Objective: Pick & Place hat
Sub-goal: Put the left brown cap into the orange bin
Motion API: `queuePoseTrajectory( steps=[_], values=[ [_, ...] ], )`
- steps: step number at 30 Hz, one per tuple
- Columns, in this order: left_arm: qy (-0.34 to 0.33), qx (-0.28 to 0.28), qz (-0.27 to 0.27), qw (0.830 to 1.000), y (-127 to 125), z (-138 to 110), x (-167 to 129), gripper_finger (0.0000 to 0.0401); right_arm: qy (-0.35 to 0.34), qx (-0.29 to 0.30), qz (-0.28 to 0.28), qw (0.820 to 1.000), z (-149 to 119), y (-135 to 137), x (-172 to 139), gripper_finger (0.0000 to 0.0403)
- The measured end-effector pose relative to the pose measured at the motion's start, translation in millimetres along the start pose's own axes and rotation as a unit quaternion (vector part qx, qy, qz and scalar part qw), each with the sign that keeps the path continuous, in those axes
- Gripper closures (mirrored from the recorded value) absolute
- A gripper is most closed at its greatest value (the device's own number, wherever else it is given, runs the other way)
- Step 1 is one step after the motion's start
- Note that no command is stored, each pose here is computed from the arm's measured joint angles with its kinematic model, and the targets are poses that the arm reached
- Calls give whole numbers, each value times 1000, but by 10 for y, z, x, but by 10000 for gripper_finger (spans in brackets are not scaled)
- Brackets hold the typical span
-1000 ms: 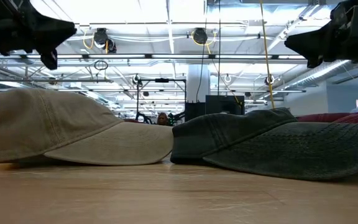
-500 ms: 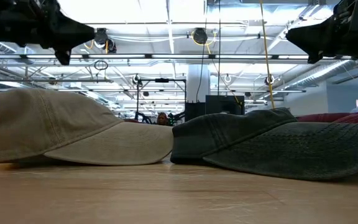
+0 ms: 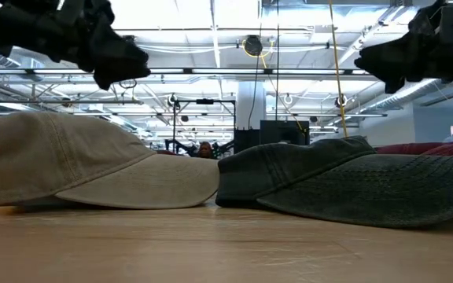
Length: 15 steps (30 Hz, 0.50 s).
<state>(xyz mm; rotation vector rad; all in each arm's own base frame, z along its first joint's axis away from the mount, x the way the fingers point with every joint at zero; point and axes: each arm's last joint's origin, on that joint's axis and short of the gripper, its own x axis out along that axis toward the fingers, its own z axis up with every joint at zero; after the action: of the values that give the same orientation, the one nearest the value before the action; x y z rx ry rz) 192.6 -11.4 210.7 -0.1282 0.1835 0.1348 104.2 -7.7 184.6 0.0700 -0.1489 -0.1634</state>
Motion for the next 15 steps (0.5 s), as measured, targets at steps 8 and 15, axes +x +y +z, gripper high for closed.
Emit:
queuePoseTrajectory(
  steps=[8, 15],
  values=[
    [31, 27, 0, 999, -33, 3, 211, 99, 64, 4, 23, 998, 51, 41, 162, 250],
    [51, -24, -51, 997, -82, 35, 275, 109, 128, -13, 50, 990, 100, 122, 380, 250]
  ],
)
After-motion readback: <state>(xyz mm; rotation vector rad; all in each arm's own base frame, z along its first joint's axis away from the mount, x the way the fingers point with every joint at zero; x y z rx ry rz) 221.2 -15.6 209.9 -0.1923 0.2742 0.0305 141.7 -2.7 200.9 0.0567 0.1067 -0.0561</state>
